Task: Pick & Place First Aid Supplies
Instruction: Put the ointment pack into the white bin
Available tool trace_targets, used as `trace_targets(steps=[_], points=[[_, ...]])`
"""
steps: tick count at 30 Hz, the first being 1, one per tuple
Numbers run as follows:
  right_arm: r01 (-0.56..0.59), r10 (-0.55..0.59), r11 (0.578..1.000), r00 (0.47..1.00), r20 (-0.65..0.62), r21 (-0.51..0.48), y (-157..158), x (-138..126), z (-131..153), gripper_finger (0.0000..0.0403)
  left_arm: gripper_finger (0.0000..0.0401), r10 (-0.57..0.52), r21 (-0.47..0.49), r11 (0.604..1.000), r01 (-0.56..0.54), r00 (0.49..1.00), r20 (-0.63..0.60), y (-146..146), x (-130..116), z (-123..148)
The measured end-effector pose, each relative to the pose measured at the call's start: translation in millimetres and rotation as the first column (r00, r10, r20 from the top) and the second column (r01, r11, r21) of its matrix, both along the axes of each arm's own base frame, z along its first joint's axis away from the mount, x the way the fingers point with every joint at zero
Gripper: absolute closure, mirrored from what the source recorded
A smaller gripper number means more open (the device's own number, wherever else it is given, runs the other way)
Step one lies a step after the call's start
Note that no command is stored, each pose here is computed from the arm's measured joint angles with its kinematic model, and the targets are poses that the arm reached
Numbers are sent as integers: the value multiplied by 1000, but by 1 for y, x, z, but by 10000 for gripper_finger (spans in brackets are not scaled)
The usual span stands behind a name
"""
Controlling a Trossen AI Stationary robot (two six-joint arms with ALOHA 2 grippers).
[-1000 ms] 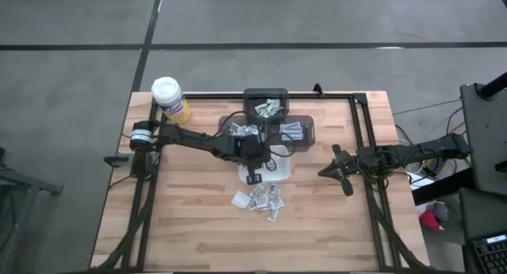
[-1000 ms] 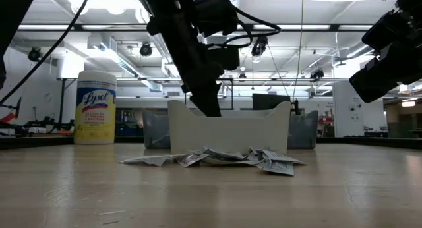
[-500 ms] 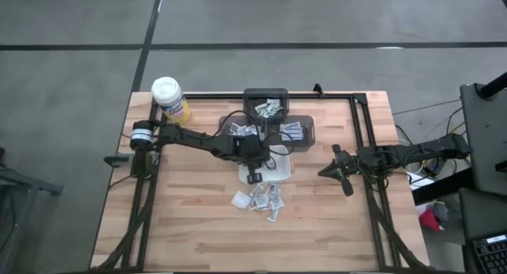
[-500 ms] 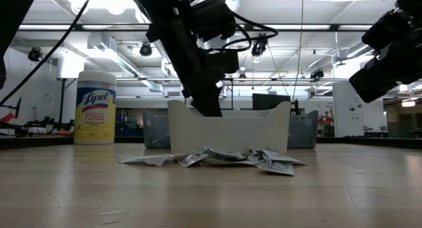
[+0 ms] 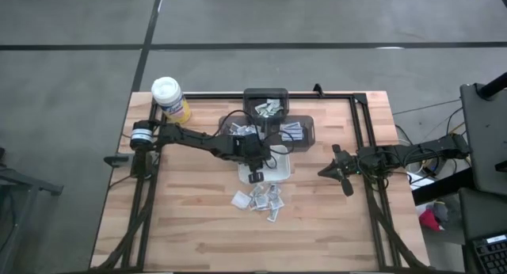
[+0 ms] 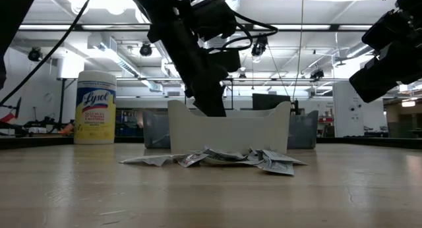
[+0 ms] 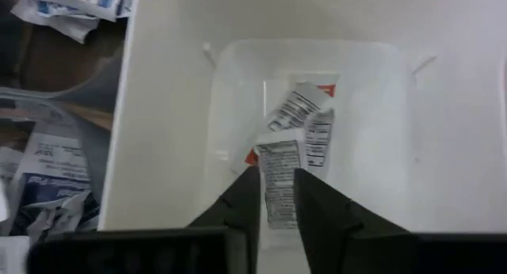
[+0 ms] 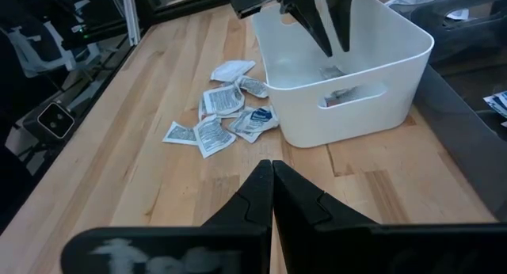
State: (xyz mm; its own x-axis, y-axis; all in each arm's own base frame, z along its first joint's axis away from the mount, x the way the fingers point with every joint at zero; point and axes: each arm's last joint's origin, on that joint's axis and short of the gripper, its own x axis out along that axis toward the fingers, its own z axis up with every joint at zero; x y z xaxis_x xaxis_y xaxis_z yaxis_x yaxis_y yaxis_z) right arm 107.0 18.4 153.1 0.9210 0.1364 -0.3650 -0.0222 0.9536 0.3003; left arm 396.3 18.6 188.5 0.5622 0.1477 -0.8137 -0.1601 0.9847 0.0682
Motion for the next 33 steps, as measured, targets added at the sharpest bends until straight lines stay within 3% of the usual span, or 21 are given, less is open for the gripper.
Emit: trace_targets(steps=[7, 16, 23, 33], points=[[0, 0, 1000, 1000, 0, 0, 0, 0, 0, 394, 280, 23, 21, 1000, -22, 999, -27, 1, 0, 11], [-2, 2, 1000, 1000, -1, -3, 0, 0, 0, 394, 272, 11, 31, 999, -10, 1000, -7, 1, -5, 92], [-1, 1, 1000, 1000, 1, -3, 0, 0, 0, 394, 273, 66, -11, 998, -65, 993, 98, 0, -27, 142], [0, 0, 1000, 1000, 12, 2, 0, 0, 1, 394, 273, 196, -136, 975, -173, 965, 173, -7, -71, 176]])
